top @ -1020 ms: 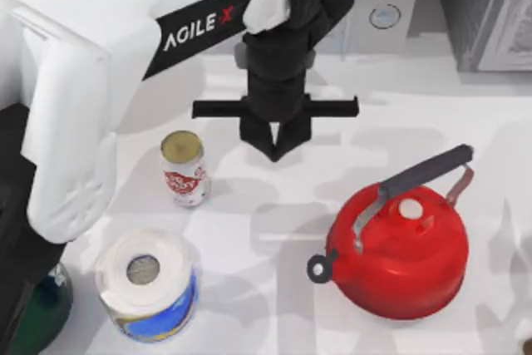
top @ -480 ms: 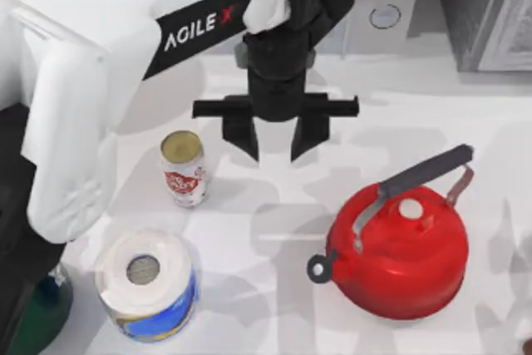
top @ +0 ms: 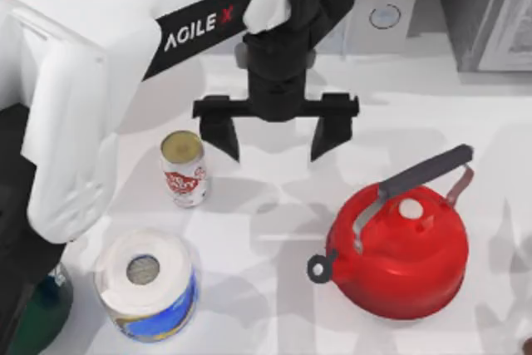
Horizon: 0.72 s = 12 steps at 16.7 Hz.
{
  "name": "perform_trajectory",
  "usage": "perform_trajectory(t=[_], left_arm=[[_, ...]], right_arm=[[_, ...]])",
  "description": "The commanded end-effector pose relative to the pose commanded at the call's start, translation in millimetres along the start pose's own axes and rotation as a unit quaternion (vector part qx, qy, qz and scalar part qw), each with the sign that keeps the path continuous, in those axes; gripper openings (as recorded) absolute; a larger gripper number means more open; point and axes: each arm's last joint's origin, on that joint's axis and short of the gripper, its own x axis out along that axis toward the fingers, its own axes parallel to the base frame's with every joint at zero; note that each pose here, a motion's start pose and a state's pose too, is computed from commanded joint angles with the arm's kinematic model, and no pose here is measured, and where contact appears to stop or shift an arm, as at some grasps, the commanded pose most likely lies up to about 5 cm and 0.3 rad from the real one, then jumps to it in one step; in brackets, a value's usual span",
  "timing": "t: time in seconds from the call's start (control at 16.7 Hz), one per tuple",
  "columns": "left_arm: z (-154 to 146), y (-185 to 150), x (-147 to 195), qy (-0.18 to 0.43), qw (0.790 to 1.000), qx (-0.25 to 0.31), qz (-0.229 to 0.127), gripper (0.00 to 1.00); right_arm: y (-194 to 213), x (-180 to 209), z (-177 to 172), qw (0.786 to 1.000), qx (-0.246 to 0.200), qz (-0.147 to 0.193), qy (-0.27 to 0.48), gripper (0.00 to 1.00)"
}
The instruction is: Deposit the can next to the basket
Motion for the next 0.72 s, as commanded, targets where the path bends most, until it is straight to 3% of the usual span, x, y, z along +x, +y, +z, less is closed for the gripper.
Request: perform_trajectory(t=[0.72], left_arm=[[-5,1,-11,0.031,0.999,0.003,0.010,1.00]], right_arm=[[0,0,0,1.000,0.000,0.000,0.000,1.00]])
